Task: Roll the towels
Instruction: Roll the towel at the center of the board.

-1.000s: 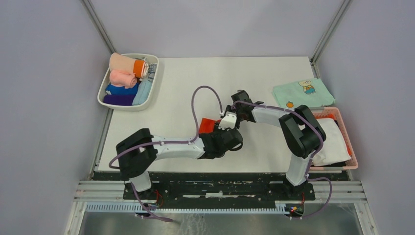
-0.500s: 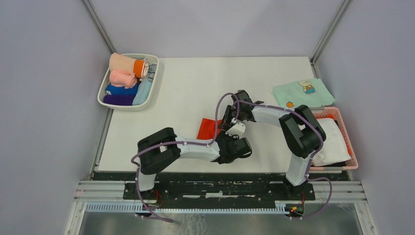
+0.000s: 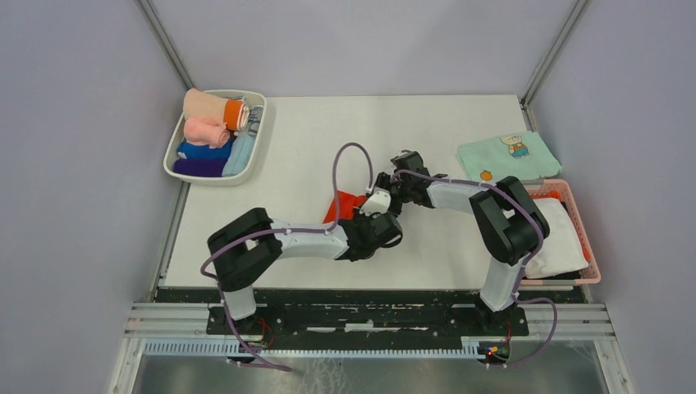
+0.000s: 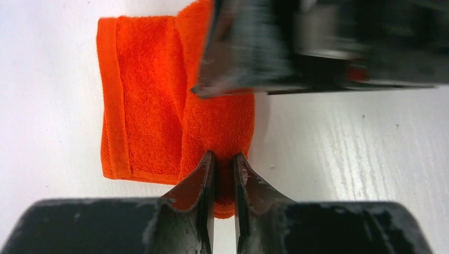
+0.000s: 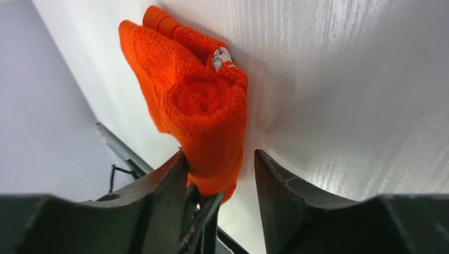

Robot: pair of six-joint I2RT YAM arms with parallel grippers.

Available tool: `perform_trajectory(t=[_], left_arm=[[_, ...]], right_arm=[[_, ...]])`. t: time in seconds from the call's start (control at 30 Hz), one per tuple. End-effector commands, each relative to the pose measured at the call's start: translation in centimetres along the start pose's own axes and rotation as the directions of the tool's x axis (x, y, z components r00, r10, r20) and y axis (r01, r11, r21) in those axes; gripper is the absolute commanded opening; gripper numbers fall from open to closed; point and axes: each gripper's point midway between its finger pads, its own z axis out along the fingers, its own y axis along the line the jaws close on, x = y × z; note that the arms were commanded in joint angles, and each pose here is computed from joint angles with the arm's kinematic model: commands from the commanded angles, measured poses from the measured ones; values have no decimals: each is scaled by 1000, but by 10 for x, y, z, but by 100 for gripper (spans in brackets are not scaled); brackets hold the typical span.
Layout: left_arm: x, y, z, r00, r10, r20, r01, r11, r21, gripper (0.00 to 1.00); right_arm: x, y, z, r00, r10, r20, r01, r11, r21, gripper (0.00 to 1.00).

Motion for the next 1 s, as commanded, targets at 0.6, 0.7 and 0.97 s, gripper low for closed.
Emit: perform_trajectory(t=[0.6, 0.7, 0.97], left_arm=[[-21, 20, -10, 609, -625, -488, 772, 324, 547, 16], [-16, 20, -7, 556, -637, -534, 808, 263, 528, 16], [7, 18, 2, 467, -629, -622, 867, 185, 463, 19]], right_arm=[[-16, 39, 9, 998, 64, -12, -64, 921, -385, 67], [-11, 32, 18, 997, 65, -37, -74, 927, -368, 66], [1, 12, 36, 995, 55, -79, -78, 944, -321, 55]])
